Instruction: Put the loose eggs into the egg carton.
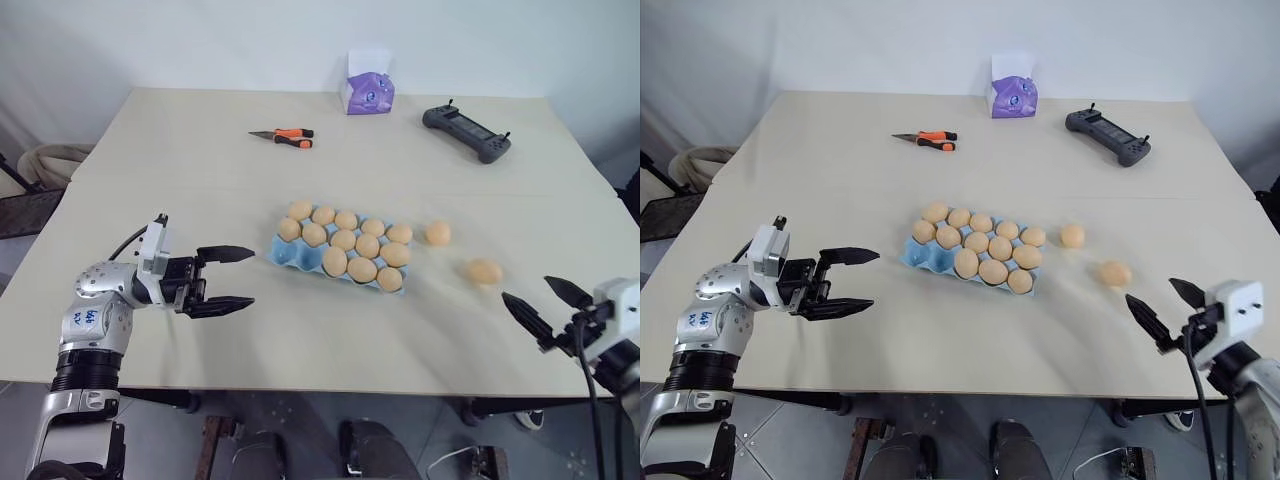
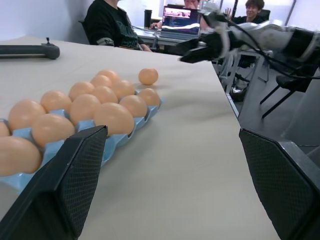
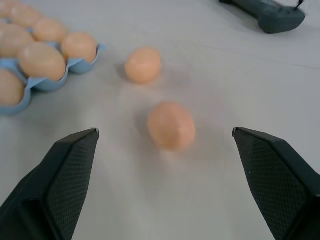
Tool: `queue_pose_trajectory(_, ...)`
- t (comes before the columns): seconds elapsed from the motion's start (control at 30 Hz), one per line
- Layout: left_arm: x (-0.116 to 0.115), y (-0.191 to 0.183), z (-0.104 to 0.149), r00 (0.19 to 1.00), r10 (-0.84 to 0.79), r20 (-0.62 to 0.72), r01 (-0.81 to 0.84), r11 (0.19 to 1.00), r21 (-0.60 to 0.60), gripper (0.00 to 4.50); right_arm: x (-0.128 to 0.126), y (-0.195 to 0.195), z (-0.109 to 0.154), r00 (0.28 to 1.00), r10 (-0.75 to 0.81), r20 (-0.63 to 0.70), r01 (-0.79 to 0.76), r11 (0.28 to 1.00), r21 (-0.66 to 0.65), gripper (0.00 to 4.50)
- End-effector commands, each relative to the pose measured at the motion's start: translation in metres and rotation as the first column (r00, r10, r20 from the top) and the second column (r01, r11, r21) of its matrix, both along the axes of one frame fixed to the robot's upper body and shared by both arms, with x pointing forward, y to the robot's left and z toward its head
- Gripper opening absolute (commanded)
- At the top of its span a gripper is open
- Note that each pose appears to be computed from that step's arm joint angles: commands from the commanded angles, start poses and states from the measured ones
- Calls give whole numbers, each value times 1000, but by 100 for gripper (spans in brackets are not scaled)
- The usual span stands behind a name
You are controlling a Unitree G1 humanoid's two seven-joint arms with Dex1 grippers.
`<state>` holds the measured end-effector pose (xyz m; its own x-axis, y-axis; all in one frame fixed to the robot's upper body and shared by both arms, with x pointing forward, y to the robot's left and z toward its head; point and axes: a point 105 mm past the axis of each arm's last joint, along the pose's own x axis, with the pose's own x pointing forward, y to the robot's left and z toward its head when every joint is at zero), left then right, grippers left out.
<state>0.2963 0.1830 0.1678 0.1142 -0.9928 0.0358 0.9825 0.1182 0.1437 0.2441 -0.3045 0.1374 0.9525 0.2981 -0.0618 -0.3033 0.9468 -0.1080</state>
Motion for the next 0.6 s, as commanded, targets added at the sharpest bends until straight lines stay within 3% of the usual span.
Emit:
queue_pose_trajectory(0.03, -1, -2, 11, 996, -60, 62, 61, 998, -4, 450, -8, -11, 16, 998, -4, 56, 8, 998, -67, 448)
queue_pose_trajectory(0.27, 3, -3, 12, 995, -68, 73, 68, 998, -7, 450, -7, -6, 8, 999, 12, 50, -8, 996, -84, 448)
queue_pose_trajectory(0.6, 1, -2, 12, 995, -67, 78, 68, 997, -19, 450, 53, 15, 5, 996, -50, 69, 48, 998, 27, 448)
